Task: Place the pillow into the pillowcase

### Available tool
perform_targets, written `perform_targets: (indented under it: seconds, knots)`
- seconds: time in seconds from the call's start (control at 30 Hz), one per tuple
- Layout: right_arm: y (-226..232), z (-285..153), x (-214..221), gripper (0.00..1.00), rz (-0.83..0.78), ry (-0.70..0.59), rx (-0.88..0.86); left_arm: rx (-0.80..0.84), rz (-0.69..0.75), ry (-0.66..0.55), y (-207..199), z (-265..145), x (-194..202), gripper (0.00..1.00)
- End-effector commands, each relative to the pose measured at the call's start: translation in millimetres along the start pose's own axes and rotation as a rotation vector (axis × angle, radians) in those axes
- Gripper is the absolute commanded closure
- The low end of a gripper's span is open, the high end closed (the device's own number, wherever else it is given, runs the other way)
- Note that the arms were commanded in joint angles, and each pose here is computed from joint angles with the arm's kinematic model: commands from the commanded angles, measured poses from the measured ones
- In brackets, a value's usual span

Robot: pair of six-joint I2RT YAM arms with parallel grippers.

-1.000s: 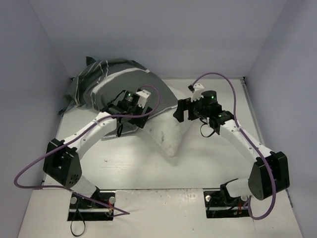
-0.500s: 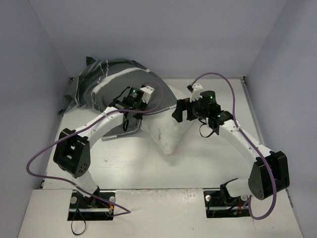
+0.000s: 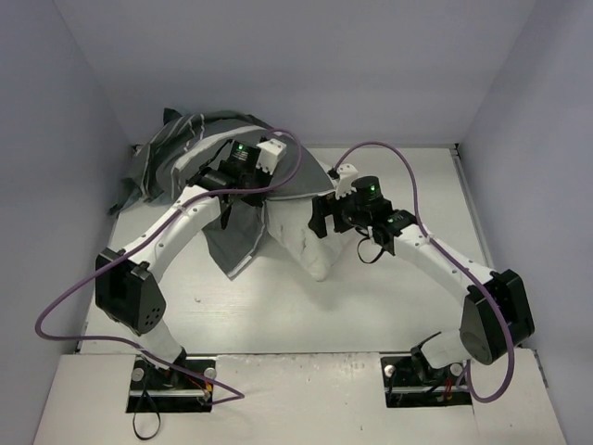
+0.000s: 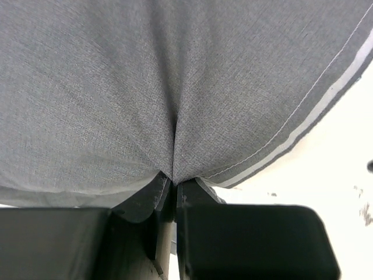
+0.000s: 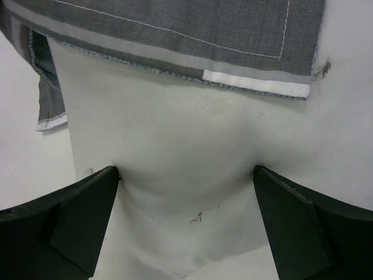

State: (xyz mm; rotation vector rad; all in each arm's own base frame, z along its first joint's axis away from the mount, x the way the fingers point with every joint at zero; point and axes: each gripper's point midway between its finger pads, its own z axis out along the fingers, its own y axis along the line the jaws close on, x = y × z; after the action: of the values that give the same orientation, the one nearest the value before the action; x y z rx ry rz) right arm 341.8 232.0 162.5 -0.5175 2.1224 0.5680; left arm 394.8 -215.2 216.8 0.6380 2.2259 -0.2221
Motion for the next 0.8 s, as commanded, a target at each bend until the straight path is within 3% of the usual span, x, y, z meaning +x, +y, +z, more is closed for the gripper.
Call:
perform_targets:
  seconds: [0.0, 0.13, 0.23, 0.27, 0.3, 0.57, 0.67, 0.77]
  knots:
    - [-1.1, 7.1, -31.6, 0.04, -0.029, -0.095, 0.009, 0.012, 0.023, -0.127, 9.6, -38.0, -39.4, 1.0]
    - [-5.6, 13.1, -21.9, 0.1, -0.042, -0.072, 0.021, 0.055, -0.002, -0.123, 10.4, -47.0, -36.7, 1.0]
    - [-8.7, 16.0, -15.0, 0.52, -0.045, -0.058, 0.03, 0.063, 0.014, -0.154, 11.0, -63.5, -45.3, 1.0]
    - [-9.8, 17.0, -12.6, 0.91, -0.045, -0.052, 0.034, 0.063, 0.015, -0.163, 12.4, -67.8, -48.0, 1.0]
    - [-11.1, 18.1, -10.3, 1.0, -0.046, -0.048, 0.039, 0.065, 0.017, -0.173, 12.3, -72.6, -49.7, 1.0]
    - [-1.8, 19.5, -21.6, 1.0, -0.059, -0.069, -0.014, 0.221, -0.065, -0.2, -14.5, -80.2, -61.2, 1.0]
    - [12.1, 17.2, -45.4, 1.0, -0.046, -0.137, -0.073, 0.387, -0.099, -0.203, -62.5, -83.2, -78.1, 1.0]
    - [28.1, 9.0, -79.8, 1.0, -0.001, -0.253, -0.15, 0.577, -0.1, -0.268, -123.9, -113.4, -112.9, 1.0]
